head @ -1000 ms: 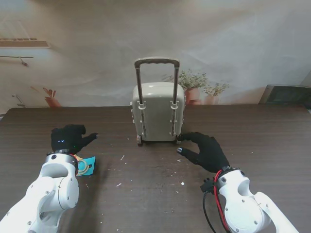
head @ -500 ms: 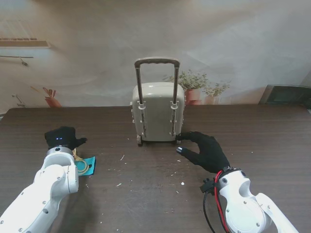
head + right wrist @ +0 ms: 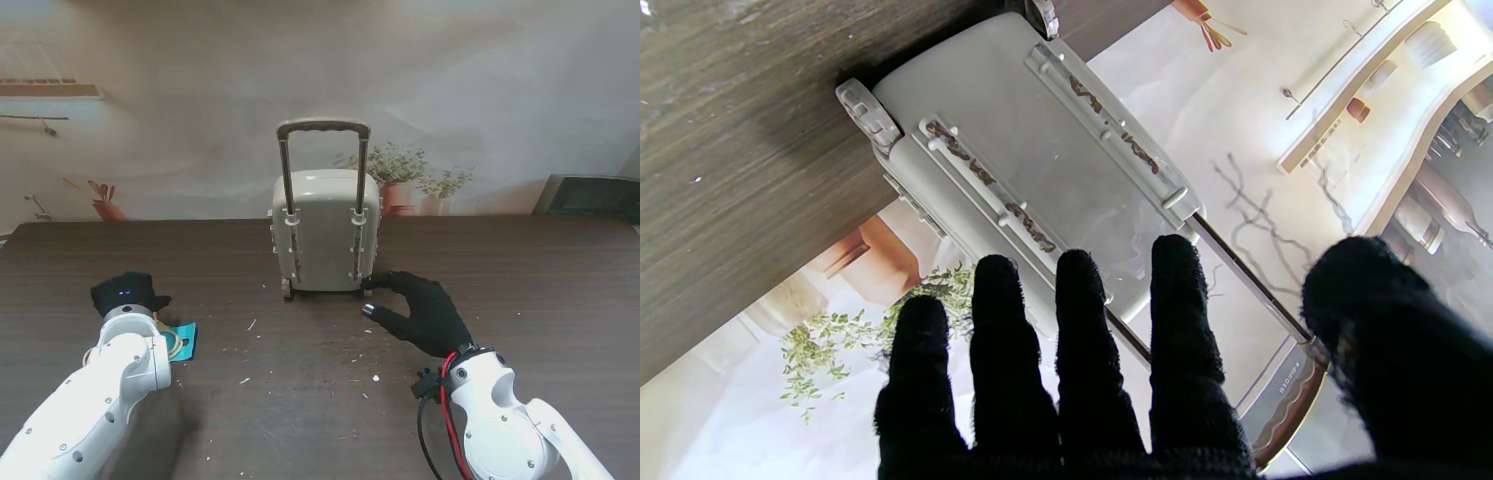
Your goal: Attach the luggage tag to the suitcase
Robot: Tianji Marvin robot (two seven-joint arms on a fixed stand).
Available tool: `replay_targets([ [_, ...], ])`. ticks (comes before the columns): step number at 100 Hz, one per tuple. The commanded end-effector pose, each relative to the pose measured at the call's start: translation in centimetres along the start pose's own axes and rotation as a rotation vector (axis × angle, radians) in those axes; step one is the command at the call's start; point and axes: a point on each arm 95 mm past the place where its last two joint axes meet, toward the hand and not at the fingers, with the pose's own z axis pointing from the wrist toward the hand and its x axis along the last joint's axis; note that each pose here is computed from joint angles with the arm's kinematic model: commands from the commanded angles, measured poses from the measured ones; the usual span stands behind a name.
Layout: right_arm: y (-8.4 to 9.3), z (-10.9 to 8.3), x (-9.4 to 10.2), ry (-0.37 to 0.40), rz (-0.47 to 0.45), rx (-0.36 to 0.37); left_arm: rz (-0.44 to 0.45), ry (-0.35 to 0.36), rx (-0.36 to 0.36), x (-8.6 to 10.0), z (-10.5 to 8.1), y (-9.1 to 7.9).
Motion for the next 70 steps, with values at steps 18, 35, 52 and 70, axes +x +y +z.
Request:
replay_targets([
  [18, -0.1, -0.1, 0.1, 0.000, 0.000, 0.014, 0.005, -0.016, -0.064, 0.5, 1.0, 1.3],
  [35, -0.2, -0.1, 0.1, -0.007, -0.004, 0.018, -0.001, -0.023, -0.084, 0.9, 1.3, 2.0],
  [52, -0.3, 0.0, 0.1, -0.011, -0.004, 0.023, 0.001, -0.036, -0.099, 1.0, 1.4, 2.6],
  [70, -0.5, 0.1, 0.1, -0.013, -0.005, 0.031, -0.002, -0.046, -0.116, 1.1, 1.4, 3.2],
])
